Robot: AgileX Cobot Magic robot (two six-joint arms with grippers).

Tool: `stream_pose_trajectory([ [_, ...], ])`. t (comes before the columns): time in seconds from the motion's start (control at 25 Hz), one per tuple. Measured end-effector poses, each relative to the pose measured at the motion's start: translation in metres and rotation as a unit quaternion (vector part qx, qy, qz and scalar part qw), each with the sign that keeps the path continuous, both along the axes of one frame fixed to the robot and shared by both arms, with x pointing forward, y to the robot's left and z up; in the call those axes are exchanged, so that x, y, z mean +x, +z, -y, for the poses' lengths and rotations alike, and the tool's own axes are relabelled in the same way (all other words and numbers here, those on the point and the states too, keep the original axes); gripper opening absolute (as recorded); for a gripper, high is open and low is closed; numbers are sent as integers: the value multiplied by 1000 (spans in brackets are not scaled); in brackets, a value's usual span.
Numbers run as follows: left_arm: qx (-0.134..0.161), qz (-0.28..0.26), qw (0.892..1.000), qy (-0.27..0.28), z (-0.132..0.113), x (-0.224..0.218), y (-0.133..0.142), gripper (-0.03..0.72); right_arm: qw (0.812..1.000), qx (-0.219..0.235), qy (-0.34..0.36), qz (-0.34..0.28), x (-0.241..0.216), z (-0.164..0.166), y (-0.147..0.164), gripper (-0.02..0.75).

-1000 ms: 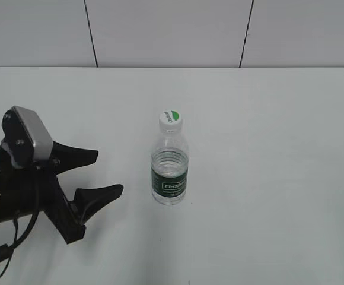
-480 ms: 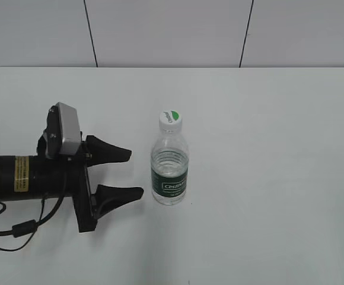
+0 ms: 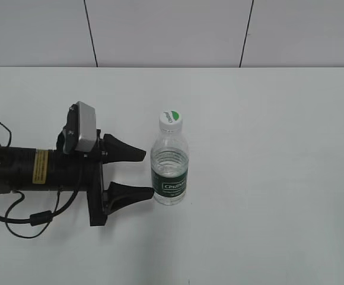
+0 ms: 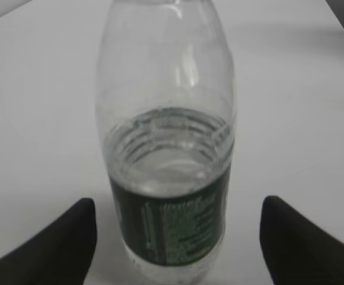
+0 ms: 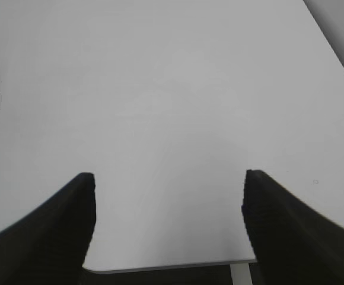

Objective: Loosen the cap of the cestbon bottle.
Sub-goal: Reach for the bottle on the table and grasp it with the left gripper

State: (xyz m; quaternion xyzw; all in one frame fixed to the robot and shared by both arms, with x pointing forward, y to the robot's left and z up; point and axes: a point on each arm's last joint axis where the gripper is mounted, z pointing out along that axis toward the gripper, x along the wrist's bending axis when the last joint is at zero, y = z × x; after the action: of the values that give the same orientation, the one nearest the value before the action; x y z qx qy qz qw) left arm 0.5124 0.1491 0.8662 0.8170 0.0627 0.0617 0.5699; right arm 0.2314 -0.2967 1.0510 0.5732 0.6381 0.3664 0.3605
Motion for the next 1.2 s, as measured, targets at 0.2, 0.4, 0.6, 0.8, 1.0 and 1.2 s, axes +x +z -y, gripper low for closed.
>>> stream_pose_trajectory([
  [0.2, -5, -4, 1000, -22, 20, 5, -2, 511, 1000, 0, 0, 0, 0, 0, 0, 591],
  [0.4, -3, -8, 999, -38, 36, 9, -13, 512, 1000, 0, 0, 0, 0, 0, 0, 591],
  [0.6, 0, 2, 999, -44, 45, 12, -13, 511, 1000, 0, 0, 0, 0, 0, 0, 591],
  [0.8, -7, 10, 999, -34, 54, 17, -8, 511, 1000, 0, 0, 0, 0, 0, 0, 591],
  [1.0, 8, 12, 999, -37, 61, 14, -10, 452, 1000, 0, 0, 0, 0, 0, 0, 591],
  [1.2, 8, 11, 999, -36, 61, 14, -10, 379, 1000, 0, 0, 0, 0, 0, 0, 591],
])
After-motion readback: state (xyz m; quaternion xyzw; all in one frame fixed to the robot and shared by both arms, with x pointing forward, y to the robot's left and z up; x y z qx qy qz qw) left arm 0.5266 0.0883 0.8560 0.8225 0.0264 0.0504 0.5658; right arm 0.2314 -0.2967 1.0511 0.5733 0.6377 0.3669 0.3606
